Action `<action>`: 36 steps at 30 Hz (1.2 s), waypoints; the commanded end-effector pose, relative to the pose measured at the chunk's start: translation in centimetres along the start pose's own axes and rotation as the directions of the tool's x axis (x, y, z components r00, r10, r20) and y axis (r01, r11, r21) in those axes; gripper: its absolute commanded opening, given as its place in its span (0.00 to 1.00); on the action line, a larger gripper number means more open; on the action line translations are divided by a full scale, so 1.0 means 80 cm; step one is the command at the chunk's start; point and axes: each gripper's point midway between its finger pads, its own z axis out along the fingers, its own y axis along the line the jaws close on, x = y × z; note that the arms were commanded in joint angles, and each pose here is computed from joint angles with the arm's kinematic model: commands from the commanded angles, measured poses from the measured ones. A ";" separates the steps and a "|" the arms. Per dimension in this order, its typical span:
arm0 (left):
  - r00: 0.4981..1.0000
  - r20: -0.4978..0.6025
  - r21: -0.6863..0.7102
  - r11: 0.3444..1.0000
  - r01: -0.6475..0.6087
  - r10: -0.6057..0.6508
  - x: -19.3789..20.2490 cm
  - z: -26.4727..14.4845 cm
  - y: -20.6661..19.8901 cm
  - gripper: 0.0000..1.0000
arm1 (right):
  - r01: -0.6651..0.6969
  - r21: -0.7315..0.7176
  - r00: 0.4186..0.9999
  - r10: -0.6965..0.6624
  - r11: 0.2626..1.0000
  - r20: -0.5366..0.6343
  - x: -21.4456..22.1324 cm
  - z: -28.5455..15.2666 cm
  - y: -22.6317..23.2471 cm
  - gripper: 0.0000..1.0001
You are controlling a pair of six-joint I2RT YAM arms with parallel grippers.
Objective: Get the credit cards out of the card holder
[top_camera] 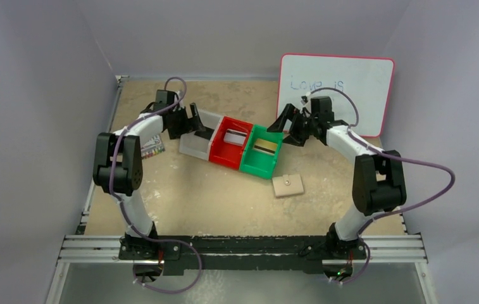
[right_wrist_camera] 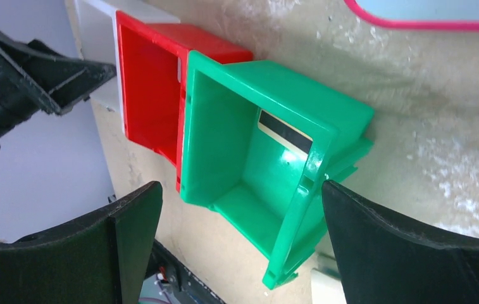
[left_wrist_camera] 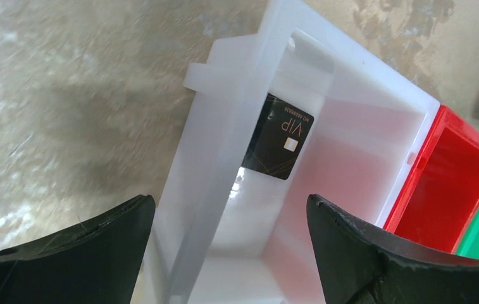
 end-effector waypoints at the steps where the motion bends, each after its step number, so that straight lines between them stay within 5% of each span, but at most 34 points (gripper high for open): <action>1: 0.996 0.084 -0.107 0.994 -0.019 0.028 -0.006 -0.036 0.015 0.90 | 0.079 -0.009 0.997 -0.079 0.997 -0.005 -0.019 0.010 0.017 0.97; 19: 0.971 0.238 -0.305 0.948 0.091 -0.016 -0.006 -0.115 0.064 0.91 | 0.198 0.139 0.980 -0.201 0.970 0.009 -0.086 0.065 0.038 0.96; 28: 0.899 0.436 -0.241 0.957 0.160 -0.040 -0.031 -0.195 0.033 0.97 | 0.254 0.394 0.913 -0.353 0.883 0.203 -0.114 -0.043 0.028 1.00; 36: 0.886 0.453 -0.081 0.984 0.156 -0.103 0.014 -0.221 -0.015 0.98 | 0.066 0.480 0.916 -0.244 0.875 0.319 -0.024 -0.119 -0.046 1.00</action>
